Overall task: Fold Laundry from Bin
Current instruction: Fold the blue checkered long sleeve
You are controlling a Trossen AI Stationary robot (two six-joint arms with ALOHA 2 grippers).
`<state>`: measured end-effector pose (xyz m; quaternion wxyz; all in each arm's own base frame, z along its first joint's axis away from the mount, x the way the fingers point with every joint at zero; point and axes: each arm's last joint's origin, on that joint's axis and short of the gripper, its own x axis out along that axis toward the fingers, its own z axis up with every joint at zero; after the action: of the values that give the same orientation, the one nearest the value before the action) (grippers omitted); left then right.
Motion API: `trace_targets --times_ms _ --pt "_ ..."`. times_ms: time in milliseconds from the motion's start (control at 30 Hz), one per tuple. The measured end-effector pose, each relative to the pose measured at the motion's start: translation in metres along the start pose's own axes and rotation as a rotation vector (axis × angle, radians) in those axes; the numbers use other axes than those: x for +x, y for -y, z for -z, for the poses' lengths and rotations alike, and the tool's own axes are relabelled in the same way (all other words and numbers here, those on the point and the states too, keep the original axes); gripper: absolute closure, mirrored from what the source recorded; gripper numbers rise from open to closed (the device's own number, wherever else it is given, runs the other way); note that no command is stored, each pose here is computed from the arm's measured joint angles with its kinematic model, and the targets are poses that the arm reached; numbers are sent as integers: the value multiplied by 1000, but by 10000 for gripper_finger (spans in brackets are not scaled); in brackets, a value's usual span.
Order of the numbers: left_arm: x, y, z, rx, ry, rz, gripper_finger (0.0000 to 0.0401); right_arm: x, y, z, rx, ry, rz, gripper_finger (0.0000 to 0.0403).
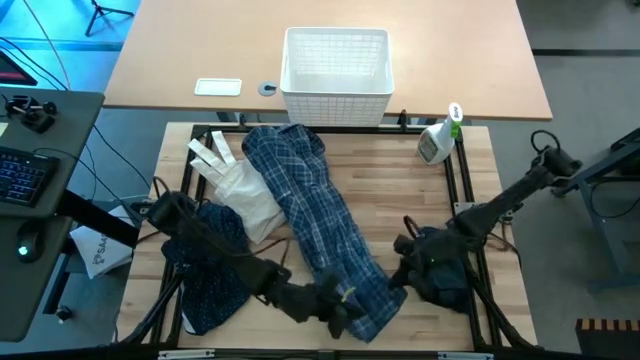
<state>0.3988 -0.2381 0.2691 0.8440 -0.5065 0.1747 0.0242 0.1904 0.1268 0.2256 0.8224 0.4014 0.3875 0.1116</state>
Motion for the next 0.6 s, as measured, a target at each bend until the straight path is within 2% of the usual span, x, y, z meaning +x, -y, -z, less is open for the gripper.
trace_targets --times_ms 100,167,267,400,500,600 --pt "1 -17 7 -34 -38 -140 377 9 23 16 -17 -89 271 383" --pt "0 -26 9 -97 -70 -231 377 17 33 26 -49 -165 373 368" --pt "-3 -33 15 -159 -73 -312 377 30 37 34 -125 -253 374 331" --pt "-15 -23 15 -155 -41 -302 377 28 37 30 -172 -341 366 273" --pt "-25 -15 13 -137 6 -289 378 12 23 19 -183 -305 362 243" --pt "-27 -15 14 -128 21 -305 378 -4 9 9 -213 -211 353 230"
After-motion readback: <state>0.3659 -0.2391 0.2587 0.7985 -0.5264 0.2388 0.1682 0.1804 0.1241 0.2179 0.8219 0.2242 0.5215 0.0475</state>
